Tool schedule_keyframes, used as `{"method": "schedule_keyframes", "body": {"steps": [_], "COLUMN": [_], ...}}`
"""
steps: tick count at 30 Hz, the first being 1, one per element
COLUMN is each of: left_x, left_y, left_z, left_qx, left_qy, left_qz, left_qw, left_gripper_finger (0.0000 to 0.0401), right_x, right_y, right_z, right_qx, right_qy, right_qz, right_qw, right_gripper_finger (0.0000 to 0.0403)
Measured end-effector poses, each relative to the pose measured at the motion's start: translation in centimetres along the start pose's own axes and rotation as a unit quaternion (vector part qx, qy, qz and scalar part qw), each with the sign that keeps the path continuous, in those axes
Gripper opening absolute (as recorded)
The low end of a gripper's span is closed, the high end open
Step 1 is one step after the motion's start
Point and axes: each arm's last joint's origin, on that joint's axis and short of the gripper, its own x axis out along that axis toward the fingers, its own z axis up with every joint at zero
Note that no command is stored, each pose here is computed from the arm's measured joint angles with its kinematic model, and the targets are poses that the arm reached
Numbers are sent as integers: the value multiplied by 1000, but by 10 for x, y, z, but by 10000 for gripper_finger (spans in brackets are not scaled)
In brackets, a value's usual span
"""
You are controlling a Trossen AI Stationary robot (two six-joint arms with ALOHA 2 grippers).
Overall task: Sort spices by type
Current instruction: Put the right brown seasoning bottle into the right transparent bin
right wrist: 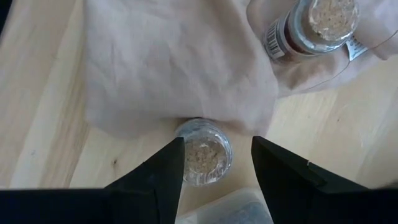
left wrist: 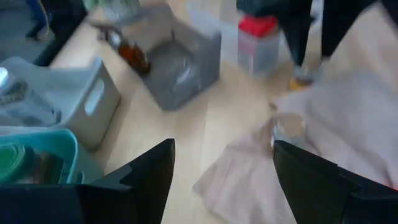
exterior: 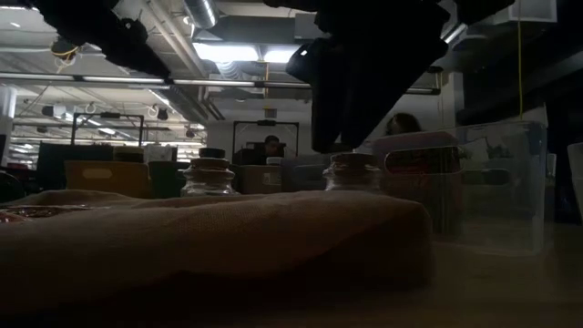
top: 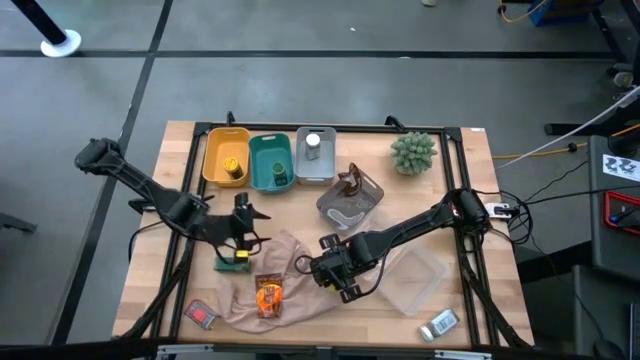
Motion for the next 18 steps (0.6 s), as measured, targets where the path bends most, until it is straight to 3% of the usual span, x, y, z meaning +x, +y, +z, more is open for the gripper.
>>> {"method": "schedule_keyframes", "body": {"steps": [6, 13, 18], "left_x": [-18, -35, -38], "left_y": [29, 58, 66], "left_z": [-15, -44, -69], "left_qx": [-21, -57, -68], "left_qy": [-92, -151, -184], "left_qz": [1, 16, -3], "left_qw": [996, 987, 981], "left_gripper_finger": [255, 255, 255], "right_x": [0, 0, 0], "right_y": [0, 0, 0], "right_z": [0, 0, 0], "right_qx": [0, 0, 0], "right_qy": [0, 0, 0], "right_qz": [0, 0, 0], "right_qw": [1000, 1000, 1000], "right_gripper_finger": [186, 186, 186]}}
